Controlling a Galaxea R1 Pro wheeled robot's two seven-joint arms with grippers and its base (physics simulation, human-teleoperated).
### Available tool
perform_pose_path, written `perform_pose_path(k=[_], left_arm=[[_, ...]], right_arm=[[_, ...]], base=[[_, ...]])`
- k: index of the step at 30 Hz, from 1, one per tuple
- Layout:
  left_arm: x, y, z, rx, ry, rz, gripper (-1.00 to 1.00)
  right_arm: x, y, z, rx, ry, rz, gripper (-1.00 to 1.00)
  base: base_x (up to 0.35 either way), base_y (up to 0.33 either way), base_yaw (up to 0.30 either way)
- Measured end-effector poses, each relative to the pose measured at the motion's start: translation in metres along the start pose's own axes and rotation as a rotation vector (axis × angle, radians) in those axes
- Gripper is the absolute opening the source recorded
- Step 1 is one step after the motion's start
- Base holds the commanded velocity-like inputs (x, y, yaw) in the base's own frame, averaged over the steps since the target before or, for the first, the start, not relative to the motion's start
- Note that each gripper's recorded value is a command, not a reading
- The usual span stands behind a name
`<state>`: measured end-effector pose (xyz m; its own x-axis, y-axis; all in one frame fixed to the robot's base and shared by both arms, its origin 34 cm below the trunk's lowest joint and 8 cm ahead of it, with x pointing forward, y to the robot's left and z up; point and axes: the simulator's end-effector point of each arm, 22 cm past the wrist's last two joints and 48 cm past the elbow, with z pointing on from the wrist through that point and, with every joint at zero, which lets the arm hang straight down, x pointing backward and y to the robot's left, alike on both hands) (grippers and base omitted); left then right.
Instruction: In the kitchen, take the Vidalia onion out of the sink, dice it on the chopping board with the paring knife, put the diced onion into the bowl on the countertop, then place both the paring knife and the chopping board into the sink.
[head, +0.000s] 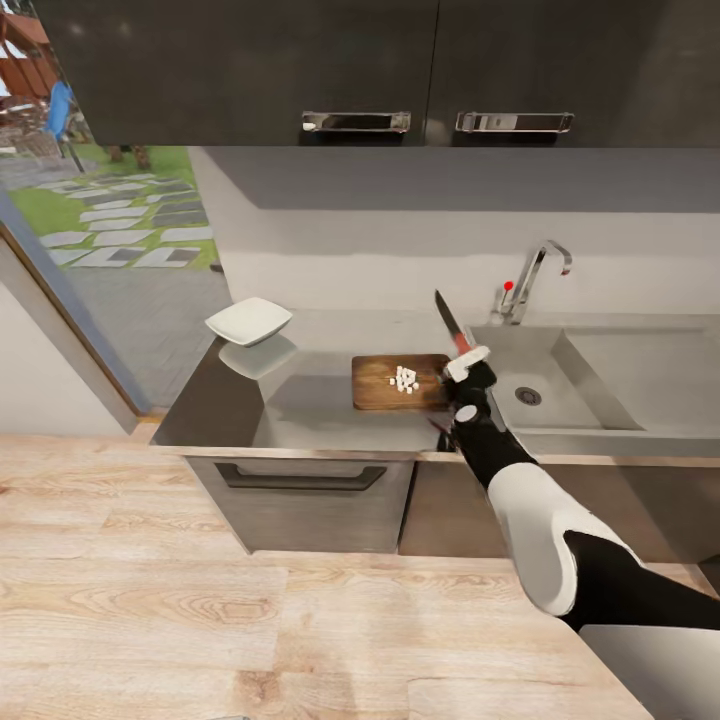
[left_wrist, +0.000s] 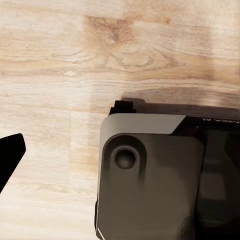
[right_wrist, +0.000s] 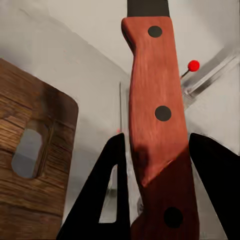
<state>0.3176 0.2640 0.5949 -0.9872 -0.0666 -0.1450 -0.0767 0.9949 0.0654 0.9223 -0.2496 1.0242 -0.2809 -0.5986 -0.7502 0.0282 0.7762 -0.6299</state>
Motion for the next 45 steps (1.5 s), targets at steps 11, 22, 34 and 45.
perform_pose_path(k=[11, 22, 34, 45], left_arm=[[0.0, -0.001, 0.0, 0.001, 0.002, 0.0, 1.0], [0.001, -0.001, 0.0, 0.002, 0.002, 0.0, 1.0], [0.0, 0.0, 0.0, 0.0, 0.001, 0.0, 1.0], [0.0, 0.001, 0.0, -0.001, 0.0, 0.0, 1.0]], right_arm=[[0.118, -0.053, 0.008, -0.241, 0.301, 0.385, -1.0], [0.192, -0.108, 0.001, -0.184, 0.406, 0.465, -1.0], [0.202, -0.095, -0.004, -0.207, 0.433, 0.47, -1.0], [0.216, -0.076, -0.011, -0.233, 0.469, 0.475, -1.0]], base=[[0.0, 0.0, 0.0], [0.025, -0.045, 0.0], [0.185, -0.081, 0.0], [0.089, 0.0, 0.0]])
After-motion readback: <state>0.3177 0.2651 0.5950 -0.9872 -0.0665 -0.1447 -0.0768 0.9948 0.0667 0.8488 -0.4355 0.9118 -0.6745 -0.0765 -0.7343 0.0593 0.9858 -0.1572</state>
